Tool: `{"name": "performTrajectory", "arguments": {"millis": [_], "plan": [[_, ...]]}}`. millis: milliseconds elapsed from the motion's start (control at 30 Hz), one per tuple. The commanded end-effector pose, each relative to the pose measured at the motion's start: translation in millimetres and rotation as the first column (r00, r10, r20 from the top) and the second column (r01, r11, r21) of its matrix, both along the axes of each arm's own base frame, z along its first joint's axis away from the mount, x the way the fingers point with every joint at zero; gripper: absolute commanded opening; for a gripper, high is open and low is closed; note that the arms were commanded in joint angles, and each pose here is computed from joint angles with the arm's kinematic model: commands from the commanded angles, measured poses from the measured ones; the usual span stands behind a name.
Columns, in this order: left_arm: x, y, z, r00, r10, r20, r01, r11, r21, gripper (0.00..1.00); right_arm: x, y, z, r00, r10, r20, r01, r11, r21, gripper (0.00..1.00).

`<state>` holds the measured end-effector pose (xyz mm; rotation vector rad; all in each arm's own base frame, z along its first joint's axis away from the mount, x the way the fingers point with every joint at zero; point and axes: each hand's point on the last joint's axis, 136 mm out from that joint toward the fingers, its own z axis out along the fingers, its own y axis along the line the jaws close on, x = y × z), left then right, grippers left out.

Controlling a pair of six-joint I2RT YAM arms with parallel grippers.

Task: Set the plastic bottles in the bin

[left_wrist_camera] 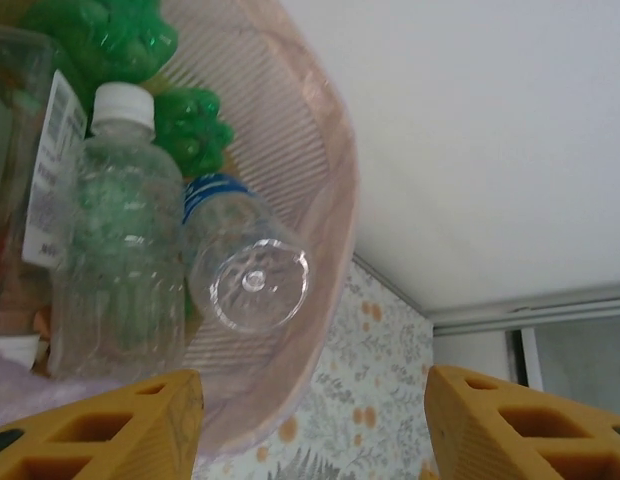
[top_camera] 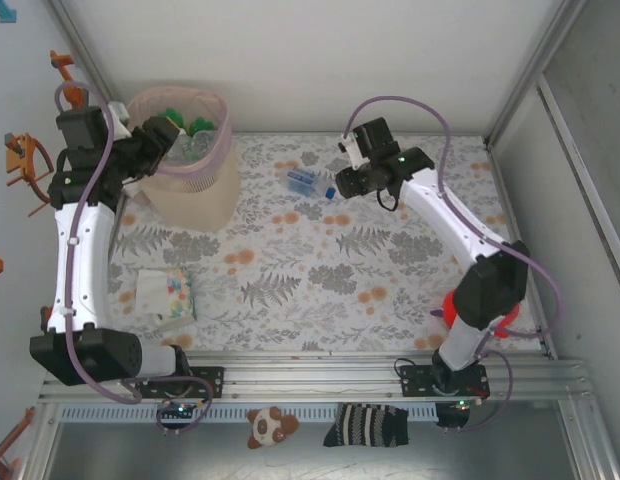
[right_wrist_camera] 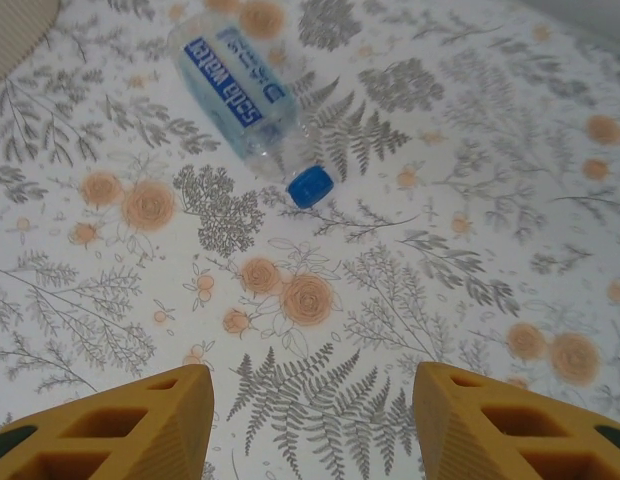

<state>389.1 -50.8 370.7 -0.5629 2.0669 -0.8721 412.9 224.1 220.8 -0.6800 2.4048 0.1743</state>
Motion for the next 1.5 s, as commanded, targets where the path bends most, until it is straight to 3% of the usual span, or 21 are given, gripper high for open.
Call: {"name": "performTrajectory", "arguments": {"millis": [0,200,433,767,1133,1467], "plan": [[-20,-3,-6,0.999,-0.047,0.006,0.047,0.998,0.035,0.60,16,16,-9,0.987,0.161,0.011,-0.161,0.987,0.005,0.54],[-35,-5,-19,0.998,-0.051,-0.021,0.052,0.998,0.029,0.61,53,28,-59,0.956,0.292,0.036,-0.288,0.953,-0.089,0.51],[-44,-7,-32,0.997,-0.057,-0.059,0.058,0.998,0.014,0.62,74,50,-104,0.891,0.453,0.039,-0.449,0.890,-0.083,0.55],[-48,-8,-45,0.994,-0.054,-0.095,0.054,0.999,0.001,0.62,107,55,-147,0.857,0.514,0.034,-0.508,0.854,-0.116,0.63],[-48,-8,-46,0.993,-0.049,-0.106,0.047,0.999,-0.020,0.63,99,56,-187,0.802,0.594,-0.063,-0.597,0.792,-0.126,0.57],[-52,-12,-44,0.993,-0.053,-0.103,0.051,0.998,-0.024,0.63,95,53,-190,0.796,0.601,-0.074,-0.605,0.786,-0.126,0.38]]}}
